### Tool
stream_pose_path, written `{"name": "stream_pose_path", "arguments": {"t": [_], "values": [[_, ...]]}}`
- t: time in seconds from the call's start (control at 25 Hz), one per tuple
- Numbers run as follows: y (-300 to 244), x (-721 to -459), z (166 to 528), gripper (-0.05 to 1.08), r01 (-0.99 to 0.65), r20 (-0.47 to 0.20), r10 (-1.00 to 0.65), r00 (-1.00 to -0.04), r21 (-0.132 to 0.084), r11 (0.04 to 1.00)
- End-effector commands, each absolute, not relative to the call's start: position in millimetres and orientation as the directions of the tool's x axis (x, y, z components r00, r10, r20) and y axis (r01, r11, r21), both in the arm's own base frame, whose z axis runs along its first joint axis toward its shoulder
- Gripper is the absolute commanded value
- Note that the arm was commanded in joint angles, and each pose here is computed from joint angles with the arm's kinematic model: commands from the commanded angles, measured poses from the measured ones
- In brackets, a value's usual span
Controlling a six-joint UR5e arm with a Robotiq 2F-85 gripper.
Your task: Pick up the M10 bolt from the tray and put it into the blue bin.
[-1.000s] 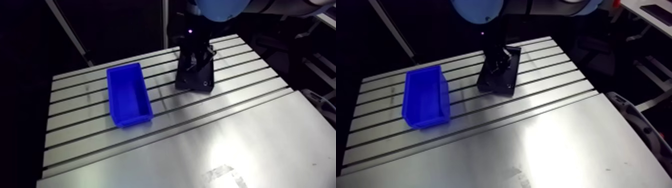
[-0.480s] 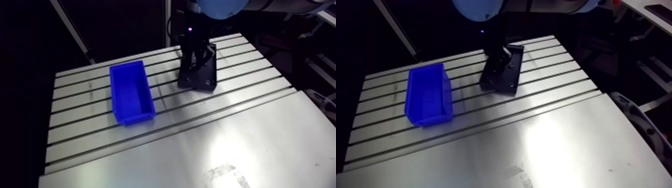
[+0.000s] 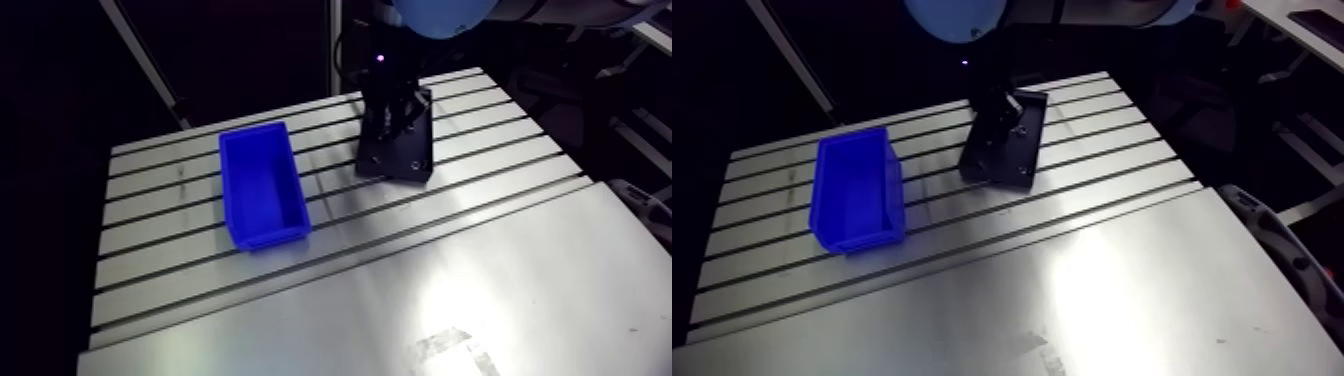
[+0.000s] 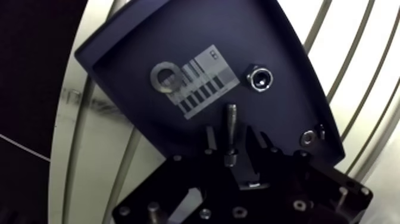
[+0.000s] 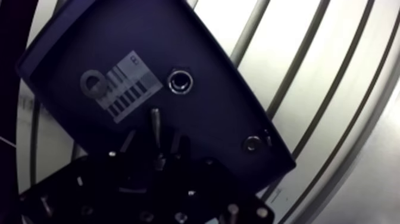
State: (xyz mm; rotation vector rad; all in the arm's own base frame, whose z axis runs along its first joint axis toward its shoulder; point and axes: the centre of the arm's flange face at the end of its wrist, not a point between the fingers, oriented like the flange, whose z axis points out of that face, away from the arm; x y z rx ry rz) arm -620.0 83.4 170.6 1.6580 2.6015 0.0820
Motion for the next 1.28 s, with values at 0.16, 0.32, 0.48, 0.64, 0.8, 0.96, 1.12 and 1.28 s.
{"name": "stream_pose_path", "arguments": {"t": [0.16, 0.32, 0.48, 0.64, 0.8, 0.96, 1.12, 1.28], "values": [[83.2, -618.8, 168.4, 0.63, 0.903, -0.02, 0.907, -0.422, 0.078, 0.422], [83.7, -620.2, 169.8, 0.66, 0.903, -0.013, 0.906, -0.423, 0.071, 0.423], [84.0, -620.5, 170.1, 0.68, 0.904, -0.009, 0.906, -0.423, 0.069, 0.423], [83.6, -619.5, 168.9, 0.69, 0.903, -0.012, 0.906, -0.423, 0.072, 0.423], [83.8, -620.0, 169.5, 0.7, 0.903, -0.01, 0.906, -0.423, 0.071, 0.423], [83.6, -619.5, 168.9, 0.71, 0.903, -0.012, 0.906, -0.423, 0.072, 0.423], [83.4, -618.9, 168.3, 0.72, 0.903, -0.013, 0.906, -0.423, 0.073, 0.423], [83.6, -619.6, 169.1, 0.75, 0.903, -0.01, 0.906, -0.423, 0.071, 0.423]]}}
